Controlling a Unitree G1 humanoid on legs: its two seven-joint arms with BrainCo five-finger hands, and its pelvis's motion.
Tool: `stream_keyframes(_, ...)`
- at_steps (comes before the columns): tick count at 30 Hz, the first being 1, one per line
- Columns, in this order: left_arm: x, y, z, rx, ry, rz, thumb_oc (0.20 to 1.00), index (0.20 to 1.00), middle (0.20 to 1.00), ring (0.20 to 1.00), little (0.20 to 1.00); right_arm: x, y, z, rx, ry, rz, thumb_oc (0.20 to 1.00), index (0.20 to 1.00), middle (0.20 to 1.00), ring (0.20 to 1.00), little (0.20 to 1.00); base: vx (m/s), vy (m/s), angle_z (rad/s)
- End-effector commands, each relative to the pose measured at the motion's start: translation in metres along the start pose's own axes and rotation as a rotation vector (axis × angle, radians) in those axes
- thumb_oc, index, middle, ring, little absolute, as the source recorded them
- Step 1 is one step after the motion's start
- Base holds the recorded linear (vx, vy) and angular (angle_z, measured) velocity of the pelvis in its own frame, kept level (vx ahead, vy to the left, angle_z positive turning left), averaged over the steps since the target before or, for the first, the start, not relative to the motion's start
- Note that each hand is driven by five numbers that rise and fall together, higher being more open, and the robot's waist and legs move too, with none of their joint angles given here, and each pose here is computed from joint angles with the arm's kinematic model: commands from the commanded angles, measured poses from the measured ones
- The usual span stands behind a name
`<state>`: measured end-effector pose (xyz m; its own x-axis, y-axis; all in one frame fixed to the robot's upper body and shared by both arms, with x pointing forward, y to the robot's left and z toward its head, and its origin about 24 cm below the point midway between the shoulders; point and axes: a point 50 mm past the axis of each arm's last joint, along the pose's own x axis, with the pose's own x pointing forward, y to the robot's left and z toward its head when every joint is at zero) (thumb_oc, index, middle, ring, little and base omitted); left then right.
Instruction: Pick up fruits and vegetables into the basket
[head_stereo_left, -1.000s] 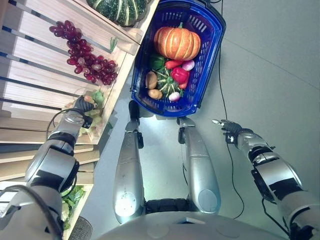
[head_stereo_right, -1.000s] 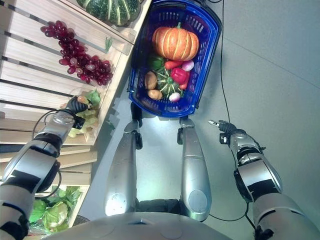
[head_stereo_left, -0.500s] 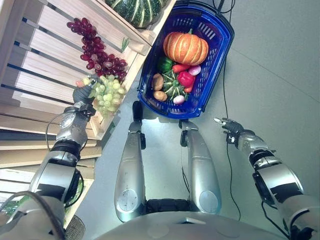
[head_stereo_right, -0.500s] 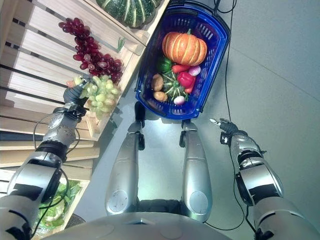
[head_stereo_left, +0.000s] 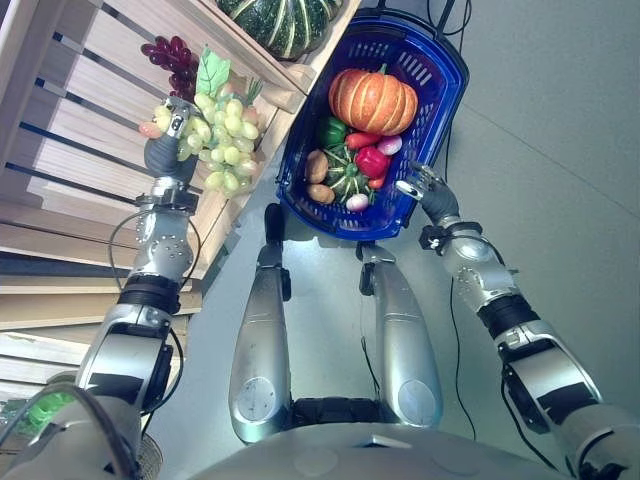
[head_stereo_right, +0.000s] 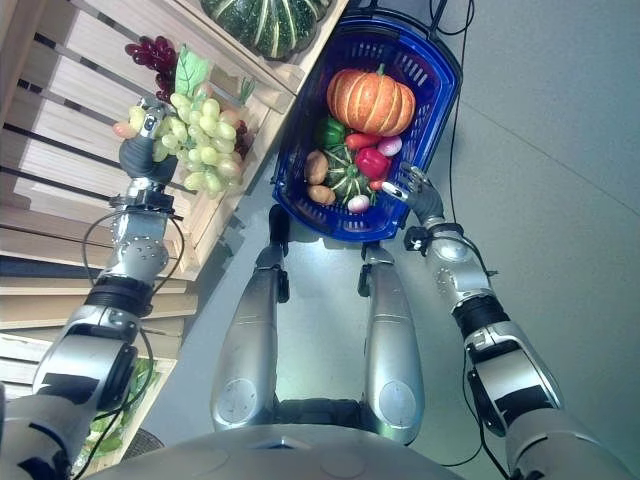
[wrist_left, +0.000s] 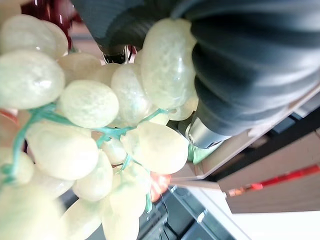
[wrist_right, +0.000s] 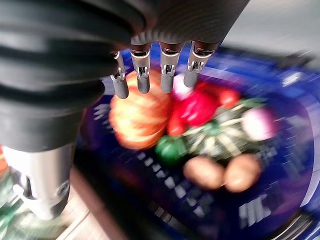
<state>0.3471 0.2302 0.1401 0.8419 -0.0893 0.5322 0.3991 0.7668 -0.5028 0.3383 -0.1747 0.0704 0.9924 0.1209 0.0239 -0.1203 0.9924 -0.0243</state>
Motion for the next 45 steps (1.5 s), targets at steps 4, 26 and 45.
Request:
stream_keyframes(4, 0.005, -0.029, 0.015, 0.032, -0.147, -0.177, 0.2, 0.2, 0.2, 0.2, 0.2, -0.014, 0.018, 0.028, -0.093, -0.225, 0.064, 1.0, 1.0, 1.0, 1.0, 1.0, 0.0, 0.0, 0.0)
stream_keyframes(26, 0.016, -0.127, 0.015, -0.158, -0.2, -0.589, 0.2, 0.2, 0.2, 0.2, 0.2, -0.024, 0.084, 0.111, -0.141, -0.549, 0.383, 1.0, 1.0, 1.0, 1.0, 1.0, 0.0, 0.003, -0.01)
stream_keyframes(45, 0.015, -0.178, 0.014, -0.288, -0.17, -0.822, 0.2, 0.2, 0.2, 0.2, 0.2, -0.019, 0.114, 0.124, -0.112, -0.543, 0.48, 1.0, 1.0, 1.0, 1.0, 1.0, 0.0, 0.0, 0.0)
